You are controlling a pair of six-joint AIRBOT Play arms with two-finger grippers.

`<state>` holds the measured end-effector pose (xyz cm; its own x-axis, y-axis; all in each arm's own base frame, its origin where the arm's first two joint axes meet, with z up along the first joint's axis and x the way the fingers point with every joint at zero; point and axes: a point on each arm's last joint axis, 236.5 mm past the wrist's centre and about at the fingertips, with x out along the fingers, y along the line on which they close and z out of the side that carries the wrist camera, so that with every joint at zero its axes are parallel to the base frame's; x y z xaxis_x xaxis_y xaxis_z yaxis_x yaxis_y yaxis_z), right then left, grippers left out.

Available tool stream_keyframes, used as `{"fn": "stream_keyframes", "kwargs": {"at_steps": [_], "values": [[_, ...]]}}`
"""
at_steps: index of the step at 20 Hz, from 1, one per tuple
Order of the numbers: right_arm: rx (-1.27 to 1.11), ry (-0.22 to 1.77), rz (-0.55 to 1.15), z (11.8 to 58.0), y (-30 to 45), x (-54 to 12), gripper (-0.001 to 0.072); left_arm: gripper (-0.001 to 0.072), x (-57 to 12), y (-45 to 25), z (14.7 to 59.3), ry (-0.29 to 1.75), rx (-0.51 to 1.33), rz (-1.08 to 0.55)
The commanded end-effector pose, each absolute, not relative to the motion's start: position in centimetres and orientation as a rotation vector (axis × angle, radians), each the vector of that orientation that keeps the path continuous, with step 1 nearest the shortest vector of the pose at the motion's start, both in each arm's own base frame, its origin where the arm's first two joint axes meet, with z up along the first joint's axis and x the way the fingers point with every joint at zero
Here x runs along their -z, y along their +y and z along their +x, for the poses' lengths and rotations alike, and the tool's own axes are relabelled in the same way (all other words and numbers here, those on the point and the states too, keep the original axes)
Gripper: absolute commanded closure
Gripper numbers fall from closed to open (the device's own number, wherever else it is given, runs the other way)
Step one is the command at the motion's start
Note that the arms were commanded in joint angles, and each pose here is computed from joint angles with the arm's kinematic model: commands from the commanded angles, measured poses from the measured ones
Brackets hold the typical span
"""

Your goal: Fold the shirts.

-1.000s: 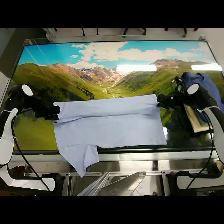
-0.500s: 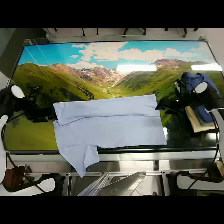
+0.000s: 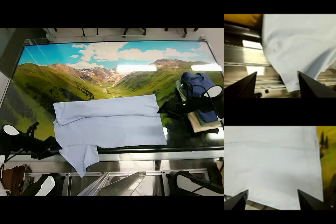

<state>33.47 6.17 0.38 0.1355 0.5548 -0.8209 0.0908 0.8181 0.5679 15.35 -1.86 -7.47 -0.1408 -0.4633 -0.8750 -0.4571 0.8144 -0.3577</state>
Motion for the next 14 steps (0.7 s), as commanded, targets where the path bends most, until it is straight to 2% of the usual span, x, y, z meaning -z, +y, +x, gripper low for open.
{"fn": "stream_keyframes", "kwargs": {"at_steps": [1, 4, 10, 11, 12, 14], "values": [[-0.435, 1.364, 0.629, 34.0, 7.9, -2.0, 0.0008, 0.0154, 8.9, -5.1, 13.9, 1.776, 0.069, -0.9], [-0.437, 1.366, 0.628, 33.9, 7.9, -2.0, 0.0008, 0.0153, 9.8, -6.8, 13.7, 1.838, 0.142, -0.964], [-0.438, 1.366, 0.626, 33.9, 7.9, -2.0, 0.0008, 0.0154, 12.1, -8.1, 14.5, 1.894, 0.167, -0.815], [-0.438, 1.366, 0.626, 33.9, 7.9, -2.0, 0.0008, 0.0193, 12.4, -8.3, 14.6, 1.891, 0.165, -0.789], [-0.438, 1.365, 0.627, 33.9, 7.8, -2.0, 0.0008, 0.0319, 12.5, -8.5, 14.7, 1.886, 0.172, -0.764], [-0.438, 1.365, 0.627, 33.9, 7.8, -2.0, 0.0008, 0.0498, 13.0, -8.6, 15.3, 1.862, 0.168, -0.729]]}}
